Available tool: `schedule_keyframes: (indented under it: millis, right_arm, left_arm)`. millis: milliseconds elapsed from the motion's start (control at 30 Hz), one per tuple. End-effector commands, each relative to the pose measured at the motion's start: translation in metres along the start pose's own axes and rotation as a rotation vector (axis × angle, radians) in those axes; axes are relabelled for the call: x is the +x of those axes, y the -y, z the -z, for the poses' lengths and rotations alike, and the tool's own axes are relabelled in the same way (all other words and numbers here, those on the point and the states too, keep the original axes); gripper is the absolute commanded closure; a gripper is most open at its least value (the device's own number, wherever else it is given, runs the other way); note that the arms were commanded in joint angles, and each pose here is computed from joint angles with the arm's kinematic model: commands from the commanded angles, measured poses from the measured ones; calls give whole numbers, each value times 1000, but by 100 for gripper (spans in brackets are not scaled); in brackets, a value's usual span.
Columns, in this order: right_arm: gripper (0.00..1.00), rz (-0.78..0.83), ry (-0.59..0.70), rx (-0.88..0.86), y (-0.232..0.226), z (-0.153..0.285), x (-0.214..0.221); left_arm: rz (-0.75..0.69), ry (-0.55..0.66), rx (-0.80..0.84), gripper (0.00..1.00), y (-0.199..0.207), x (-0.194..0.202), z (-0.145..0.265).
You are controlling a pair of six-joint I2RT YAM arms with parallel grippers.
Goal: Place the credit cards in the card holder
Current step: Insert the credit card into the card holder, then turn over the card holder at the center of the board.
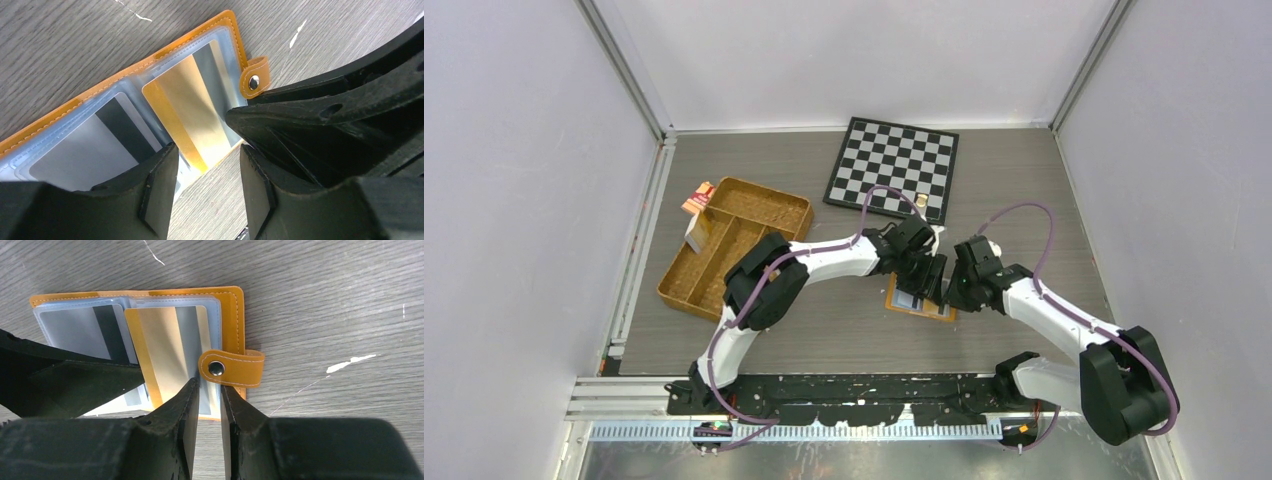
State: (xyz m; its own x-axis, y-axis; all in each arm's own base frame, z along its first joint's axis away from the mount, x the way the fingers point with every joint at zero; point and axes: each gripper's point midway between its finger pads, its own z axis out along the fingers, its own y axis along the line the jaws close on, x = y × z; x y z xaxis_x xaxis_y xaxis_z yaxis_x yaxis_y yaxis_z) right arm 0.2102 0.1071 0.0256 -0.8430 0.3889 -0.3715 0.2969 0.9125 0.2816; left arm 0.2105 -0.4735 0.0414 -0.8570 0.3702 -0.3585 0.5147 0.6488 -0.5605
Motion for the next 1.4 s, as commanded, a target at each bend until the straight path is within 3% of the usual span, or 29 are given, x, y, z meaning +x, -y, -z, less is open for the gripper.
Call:
schedule_keyframes:
  millis: [0,167,467,900,1367]
  right_arm:
    - [73,-32,52,-42,-10,1,-12]
    - [72,-33,76,-3,-3,6,-16]
    - [64,-16,111,-6,-4,21,-24]
    - [74,-44,52,-140,-25,16,-10]
    - [80,-31,20,-96,-17,9,-4]
  left_arm:
    - [-11,-13,7,50,7,7,-11]
    - [-15,-5,-14,48,6,6,-9]
    - [-88,65,-69,35,7,-5,37]
    - [-24,126,-156,30,-41,-9,86]
    - [36,59,-195,34,-72,5,67]
